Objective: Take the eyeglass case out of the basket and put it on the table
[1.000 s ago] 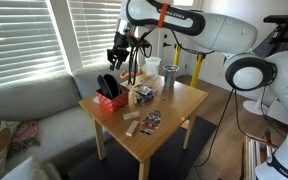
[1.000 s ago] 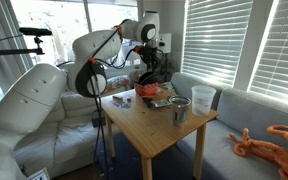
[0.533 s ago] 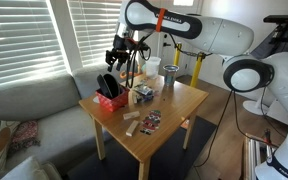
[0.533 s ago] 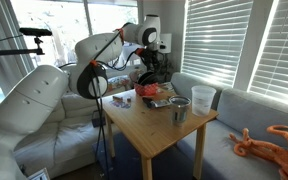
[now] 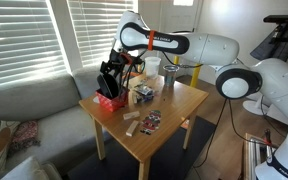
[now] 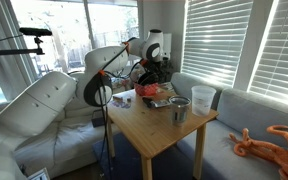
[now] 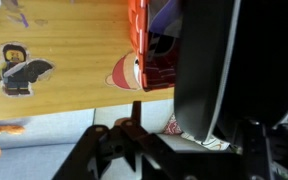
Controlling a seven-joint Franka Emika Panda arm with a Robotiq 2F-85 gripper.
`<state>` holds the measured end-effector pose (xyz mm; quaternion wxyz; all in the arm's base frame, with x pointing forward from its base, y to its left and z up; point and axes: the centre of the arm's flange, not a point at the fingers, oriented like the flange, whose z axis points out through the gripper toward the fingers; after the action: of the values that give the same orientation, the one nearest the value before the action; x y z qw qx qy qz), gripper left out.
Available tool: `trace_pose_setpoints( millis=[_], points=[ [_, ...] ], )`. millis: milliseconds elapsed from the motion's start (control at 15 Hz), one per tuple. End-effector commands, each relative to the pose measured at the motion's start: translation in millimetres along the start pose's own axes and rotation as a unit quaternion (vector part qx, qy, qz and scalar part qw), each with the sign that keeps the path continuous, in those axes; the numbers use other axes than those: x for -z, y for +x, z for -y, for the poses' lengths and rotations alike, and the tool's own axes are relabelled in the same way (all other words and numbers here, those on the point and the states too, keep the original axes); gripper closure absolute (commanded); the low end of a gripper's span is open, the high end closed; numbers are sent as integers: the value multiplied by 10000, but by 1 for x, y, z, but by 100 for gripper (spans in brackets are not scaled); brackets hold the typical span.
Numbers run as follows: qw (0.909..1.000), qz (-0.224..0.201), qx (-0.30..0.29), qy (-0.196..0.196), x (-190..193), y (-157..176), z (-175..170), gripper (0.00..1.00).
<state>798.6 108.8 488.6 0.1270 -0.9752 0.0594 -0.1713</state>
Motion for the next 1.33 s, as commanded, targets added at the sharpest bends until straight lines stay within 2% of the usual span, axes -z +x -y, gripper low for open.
trace_pose_setpoints(
  millis=[0, 400, 467, 600, 667, 933, 1067, 1267],
  points=[
    [9998, 61, 80, 157, -6, 33, 20, 54],
    [9998, 81, 16, 156, 8, 21, 20, 96],
    [9998, 10, 22, 186, 10, 20, 19, 99],
    [9989, -260, 100, 368, 23, 15, 19, 100],
    [9982, -422, 117, 420, 33, 12, 19, 97],
    [9887, -1272, 276, 741, 87, -12, 25, 97],
    [9881, -1267, 400, 778, 109, -31, 32, 97],
    [9955, -773, 56, 550, 116, -59, 46, 97]
  ],
)
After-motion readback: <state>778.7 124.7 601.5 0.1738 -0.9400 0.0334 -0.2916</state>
